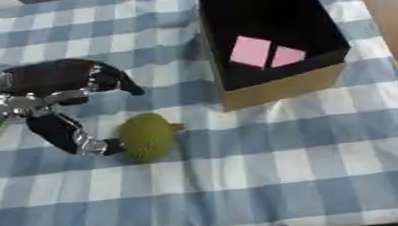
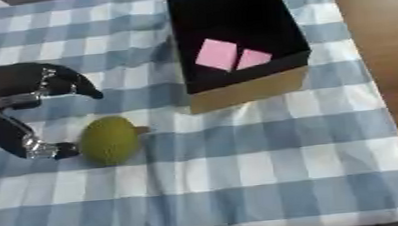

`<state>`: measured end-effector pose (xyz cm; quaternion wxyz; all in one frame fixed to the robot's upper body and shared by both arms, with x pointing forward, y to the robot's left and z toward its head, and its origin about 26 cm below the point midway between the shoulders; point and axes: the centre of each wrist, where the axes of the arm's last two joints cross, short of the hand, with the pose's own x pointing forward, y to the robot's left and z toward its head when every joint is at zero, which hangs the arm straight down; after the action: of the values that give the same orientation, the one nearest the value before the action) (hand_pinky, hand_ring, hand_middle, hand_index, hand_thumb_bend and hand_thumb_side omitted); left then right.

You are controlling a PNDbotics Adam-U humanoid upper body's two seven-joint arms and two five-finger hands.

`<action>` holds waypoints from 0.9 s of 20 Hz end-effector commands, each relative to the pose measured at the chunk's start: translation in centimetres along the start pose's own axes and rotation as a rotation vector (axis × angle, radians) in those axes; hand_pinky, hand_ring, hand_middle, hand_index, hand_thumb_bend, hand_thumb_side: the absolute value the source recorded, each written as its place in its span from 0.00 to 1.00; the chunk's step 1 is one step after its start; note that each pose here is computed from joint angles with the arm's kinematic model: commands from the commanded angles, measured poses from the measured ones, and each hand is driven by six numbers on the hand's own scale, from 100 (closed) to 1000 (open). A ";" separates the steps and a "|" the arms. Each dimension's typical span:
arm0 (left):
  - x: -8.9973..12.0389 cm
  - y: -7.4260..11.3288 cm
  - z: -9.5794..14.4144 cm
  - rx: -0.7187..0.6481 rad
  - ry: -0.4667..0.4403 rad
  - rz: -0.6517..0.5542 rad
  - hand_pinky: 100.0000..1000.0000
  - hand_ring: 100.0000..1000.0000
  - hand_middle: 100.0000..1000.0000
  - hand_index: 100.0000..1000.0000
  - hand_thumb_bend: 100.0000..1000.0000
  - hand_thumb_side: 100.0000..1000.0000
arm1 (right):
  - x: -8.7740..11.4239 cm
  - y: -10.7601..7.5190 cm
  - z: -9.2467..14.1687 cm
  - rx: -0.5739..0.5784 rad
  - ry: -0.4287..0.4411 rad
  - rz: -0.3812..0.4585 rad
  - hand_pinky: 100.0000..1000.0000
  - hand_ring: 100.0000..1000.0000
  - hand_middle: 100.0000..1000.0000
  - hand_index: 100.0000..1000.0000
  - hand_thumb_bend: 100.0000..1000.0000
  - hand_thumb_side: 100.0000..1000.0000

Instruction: Pick up objects on the table and place them in the box.

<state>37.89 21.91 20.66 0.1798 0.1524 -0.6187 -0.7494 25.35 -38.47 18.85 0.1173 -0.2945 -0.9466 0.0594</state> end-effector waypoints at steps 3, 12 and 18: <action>-0.4 -0.5 -0.4 0.026 0.037 -0.024 0.89 0.84 0.74 0.90 0.41 0.71 | 0.2 0.0 -0.6 0.004 -0.015 -0.009 0.89 0.94 0.38 0.89 0.00 0.41; -1.3 -2.8 -1.3 -0.010 0.087 -0.078 0.88 0.85 0.75 0.91 0.46 0.62 | 0.2 0.2 -0.6 0.005 -0.007 -0.014 0.89 0.94 0.38 0.90 0.00 0.41; -1.6 -3.9 -1.8 -0.039 0.090 -0.086 0.87 0.83 0.72 0.89 0.26 0.43 | 0.2 0.3 -0.6 0.002 -0.004 -0.017 0.89 0.95 0.38 0.90 0.00 0.41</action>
<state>39.69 21.30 15.94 0.1823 0.1984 -0.5903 -0.7609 25.55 -38.05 18.60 0.1276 -0.2875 -0.9478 0.0532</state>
